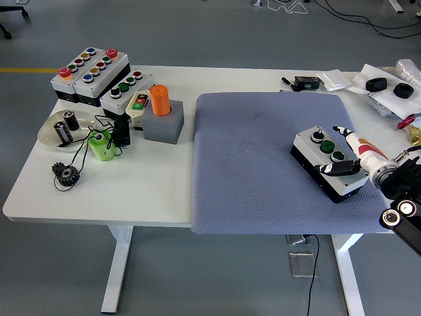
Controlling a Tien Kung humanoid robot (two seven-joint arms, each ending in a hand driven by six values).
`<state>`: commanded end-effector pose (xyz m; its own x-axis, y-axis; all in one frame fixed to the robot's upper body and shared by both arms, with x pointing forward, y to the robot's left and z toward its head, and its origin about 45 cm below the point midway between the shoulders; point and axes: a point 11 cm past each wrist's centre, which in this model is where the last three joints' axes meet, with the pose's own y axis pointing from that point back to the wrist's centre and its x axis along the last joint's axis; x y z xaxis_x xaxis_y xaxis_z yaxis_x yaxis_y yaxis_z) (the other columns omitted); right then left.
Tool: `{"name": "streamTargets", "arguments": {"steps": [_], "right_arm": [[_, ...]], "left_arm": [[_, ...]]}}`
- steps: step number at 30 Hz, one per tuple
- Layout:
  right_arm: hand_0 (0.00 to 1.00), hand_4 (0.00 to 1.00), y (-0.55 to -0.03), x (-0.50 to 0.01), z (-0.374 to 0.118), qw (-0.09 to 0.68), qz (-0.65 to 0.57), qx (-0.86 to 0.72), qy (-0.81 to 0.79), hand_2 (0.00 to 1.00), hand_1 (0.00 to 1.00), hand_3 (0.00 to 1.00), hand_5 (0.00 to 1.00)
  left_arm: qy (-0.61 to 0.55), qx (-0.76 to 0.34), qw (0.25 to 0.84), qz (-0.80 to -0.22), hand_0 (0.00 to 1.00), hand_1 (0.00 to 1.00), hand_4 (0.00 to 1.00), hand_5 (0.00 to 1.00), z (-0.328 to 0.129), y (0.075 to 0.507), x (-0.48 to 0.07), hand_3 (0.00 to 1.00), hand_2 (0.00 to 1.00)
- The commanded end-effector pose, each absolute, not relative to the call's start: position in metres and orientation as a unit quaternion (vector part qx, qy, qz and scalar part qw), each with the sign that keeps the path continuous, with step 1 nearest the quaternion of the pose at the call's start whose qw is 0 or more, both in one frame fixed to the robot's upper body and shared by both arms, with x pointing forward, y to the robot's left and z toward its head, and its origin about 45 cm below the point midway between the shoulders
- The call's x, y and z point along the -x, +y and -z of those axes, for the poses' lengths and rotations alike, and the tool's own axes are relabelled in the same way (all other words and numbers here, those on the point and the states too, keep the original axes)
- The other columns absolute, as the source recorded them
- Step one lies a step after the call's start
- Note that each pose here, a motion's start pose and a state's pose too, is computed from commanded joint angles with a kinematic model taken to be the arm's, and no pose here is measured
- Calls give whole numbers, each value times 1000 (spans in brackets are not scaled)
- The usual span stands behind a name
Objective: Pick up the button,place it on the desk,press the button,press the button
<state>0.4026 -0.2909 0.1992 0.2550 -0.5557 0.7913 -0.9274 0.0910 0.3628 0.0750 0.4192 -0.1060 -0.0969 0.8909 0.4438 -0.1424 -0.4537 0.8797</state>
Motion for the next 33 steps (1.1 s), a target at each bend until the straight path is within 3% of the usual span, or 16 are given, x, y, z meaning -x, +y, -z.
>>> {"name": "streamTargets", "arguments": {"steps": [3, 4, 9, 10, 15, 16, 21, 22, 27, 28, 33], "right_arm": [[998, 931, -289, -404, -199, 473, -202, -636, -576, 998, 963, 998, 276], [953, 919, -289, -404, -199, 477, -201, -632, -577, 979, 896, 998, 266], [953, 919, -288, -408, -202, 508, -218, -609, -569, 979, 896, 998, 266], [777, 918, -287, -409, -203, 511, -223, -607, -566, 757, 677, 907, 274], [777, 918, -285, -412, -200, 528, -230, -608, -546, 757, 677, 907, 274], [656, 910, -285, -413, -198, 533, -230, -608, -542, 621, 560, 852, 267], [656, 910, -287, -414, -193, 543, -224, -608, -534, 621, 560, 852, 267], [583, 907, -288, -414, -193, 544, -224, -608, -533, 563, 509, 810, 269], [583, 907, -290, -415, -191, 558, -236, -598, -524, 563, 509, 810, 269], [460, 880, -291, -415, -192, 559, -238, -597, -524, 474, 403, 682, 245], [460, 880, -295, -418, -200, 561, -274, -571, -534, 474, 403, 682, 245]], "left_arm": [[344, -544, 394, -656, 649, 699, 321, 998, 106, 419, -75, 501, 694], [344, -544, 394, -656, 649, 699, 320, 998, 106, 419, -75, 501, 695], [344, -543, 393, -658, 649, 699, 320, 998, 106, 420, -76, 501, 695], [344, -543, 392, -659, 649, 698, 320, 998, 105, 420, -76, 498, 695], [344, -542, 392, -660, 649, 698, 320, 998, 105, 420, -77, 498, 695], [344, -541, 392, -660, 649, 698, 321, 998, 105, 420, -77, 498, 694], [344, -541, 392, -660, 649, 698, 321, 998, 105, 420, -77, 498, 694], [344, -541, 392, -660, 650, 698, 321, 998, 105, 420, -77, 498, 694], [344, -540, 392, -661, 650, 698, 321, 998, 105, 420, -78, 498, 694], [344, -540, 392, -661, 650, 699, 321, 998, 105, 420, -78, 498, 694], [343, -540, 392, -661, 650, 699, 321, 998, 105, 421, -78, 498, 694]]}}
